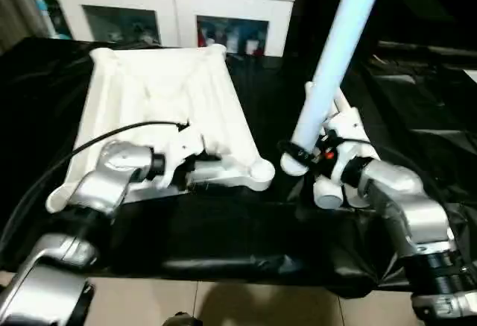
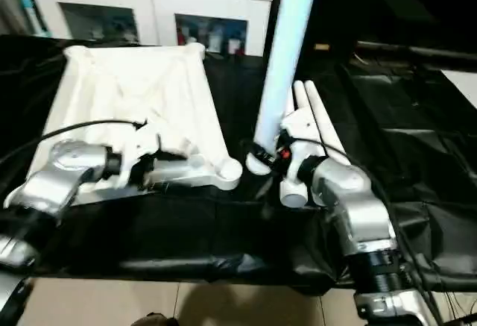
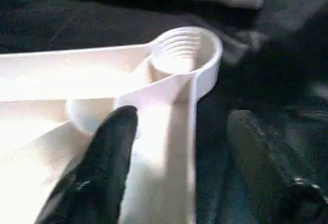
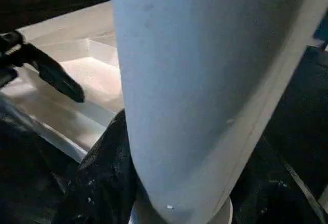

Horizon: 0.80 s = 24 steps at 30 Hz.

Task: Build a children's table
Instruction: Insert table leg to table base

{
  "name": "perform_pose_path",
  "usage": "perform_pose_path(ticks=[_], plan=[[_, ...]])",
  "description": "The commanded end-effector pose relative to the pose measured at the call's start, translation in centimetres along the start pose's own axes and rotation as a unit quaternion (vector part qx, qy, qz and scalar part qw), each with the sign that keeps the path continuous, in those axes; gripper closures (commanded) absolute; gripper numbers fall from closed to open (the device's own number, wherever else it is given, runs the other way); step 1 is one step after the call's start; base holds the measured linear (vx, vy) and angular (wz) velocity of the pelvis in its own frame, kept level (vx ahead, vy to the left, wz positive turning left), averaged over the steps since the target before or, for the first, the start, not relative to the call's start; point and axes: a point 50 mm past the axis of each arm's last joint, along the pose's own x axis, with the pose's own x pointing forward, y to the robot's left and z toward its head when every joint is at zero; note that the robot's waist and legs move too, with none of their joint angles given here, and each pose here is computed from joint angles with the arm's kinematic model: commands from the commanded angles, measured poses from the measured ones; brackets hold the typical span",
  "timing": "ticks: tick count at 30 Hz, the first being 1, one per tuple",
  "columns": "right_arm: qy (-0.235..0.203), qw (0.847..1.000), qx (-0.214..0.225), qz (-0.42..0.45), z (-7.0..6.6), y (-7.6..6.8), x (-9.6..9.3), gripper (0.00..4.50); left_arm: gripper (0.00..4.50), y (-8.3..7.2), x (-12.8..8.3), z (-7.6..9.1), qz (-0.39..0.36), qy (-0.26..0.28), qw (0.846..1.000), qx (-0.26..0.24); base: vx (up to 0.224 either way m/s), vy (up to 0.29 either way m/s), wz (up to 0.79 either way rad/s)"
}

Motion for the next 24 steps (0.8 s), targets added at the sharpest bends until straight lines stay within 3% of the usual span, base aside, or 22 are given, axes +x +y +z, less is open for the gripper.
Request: perform_pose_path(ticks=[1,9,12,24], plan=[[-0.013,1.000,-0.003,0.002,0.7,0.0,-0.1,2.61,1.62,0.3,-0.1,0.0,0.001,0.023,1.000,0.009,0.000,0.000,0.00],[-0.011,1.000,0.000,0.000,0.5,0.0,0.0,2.61,2.16,0.1,-0.4,-0.5,-0.040,0.049,0.998,-0.018,0.000,0.000,0.00],[-0.009,1.000,0.001,-0.004,0.4,0.0,0.1,2.61,2.55,0.4,-0.2,-0.6,-0.031,0.051,0.998,-0.011,0.000,0.000,0.00],[-0.010,1.000,0.007,-0.007,0.2,0.2,0.3,2.61,3.39,0.5,0.3,-1.1,-0.038,0.071,0.996,-0.023,0.000,0.000,0.00]])
